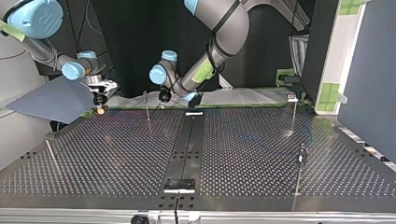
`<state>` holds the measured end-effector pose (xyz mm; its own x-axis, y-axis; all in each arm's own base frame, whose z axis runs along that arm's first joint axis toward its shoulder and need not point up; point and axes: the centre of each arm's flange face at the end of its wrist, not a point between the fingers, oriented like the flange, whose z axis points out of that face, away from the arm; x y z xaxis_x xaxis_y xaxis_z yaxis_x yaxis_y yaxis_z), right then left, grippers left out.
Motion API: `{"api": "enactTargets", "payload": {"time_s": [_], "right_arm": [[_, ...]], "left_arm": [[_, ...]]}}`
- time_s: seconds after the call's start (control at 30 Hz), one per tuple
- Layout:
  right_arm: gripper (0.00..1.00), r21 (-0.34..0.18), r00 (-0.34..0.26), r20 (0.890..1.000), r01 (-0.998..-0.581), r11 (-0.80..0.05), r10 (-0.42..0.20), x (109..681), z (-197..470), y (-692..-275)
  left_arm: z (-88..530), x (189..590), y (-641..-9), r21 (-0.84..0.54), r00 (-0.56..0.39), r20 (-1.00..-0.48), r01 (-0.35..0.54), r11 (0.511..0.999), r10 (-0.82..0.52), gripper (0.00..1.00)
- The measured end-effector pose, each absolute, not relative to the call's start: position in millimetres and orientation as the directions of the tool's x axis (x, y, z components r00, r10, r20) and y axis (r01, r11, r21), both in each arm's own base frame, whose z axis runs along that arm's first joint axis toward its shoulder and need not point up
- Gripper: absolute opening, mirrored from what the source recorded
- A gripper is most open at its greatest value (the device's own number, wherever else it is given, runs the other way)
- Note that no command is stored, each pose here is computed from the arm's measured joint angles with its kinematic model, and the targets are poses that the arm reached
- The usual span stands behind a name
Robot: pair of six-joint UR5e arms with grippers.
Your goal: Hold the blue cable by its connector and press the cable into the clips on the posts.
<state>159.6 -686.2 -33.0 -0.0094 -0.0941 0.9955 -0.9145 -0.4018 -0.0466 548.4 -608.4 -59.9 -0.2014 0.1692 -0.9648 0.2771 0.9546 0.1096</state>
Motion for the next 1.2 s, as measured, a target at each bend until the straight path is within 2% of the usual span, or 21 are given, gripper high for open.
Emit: {"api": "enactTargets", "payload": {"time_s": [0.27, 0.47, 0.87, 1.03, 1.2], "right_arm": [[0.0, -0.054, -0.009, 0.994, -0.912, -0.406, -0.111, 163, -35, -683], [0.0, -0.057, -0.009, 0.993, -0.911, -0.409, -0.119, 165, -36, -682], [0.0, -0.061, -0.009, 0.992, -0.909, -0.413, -0.127, 168, -36, -680], [0.0, -0.063, -0.009, 0.991, -0.908, -0.414, -0.132, 169, -37, -680], [0.0, -0.064, -0.008, 0.991, -0.907, -0.416, -0.134, 170, -37, -679]], "left_arm": [[-26, 538, -617, 0.116, -0.15, -0.973, 0.334, 0.935, 0.174, 1.0], [-8, 522, -616, 0.124, -0.176, -0.963, 0.381, 0.916, 0.203, 1.0], [-38, 500, -579, 0.271, -0.247, -0.9, 0.329, 0.905, 0.359, 1.0], [-36, 495, -585, 0.28, -0.239, -0.898, 0.34, 0.898, 0.37, 1.0], [-30, 484, -605, 0.226, -0.222, -0.918, 0.388, 0.893, 0.329, 1.0]]}}
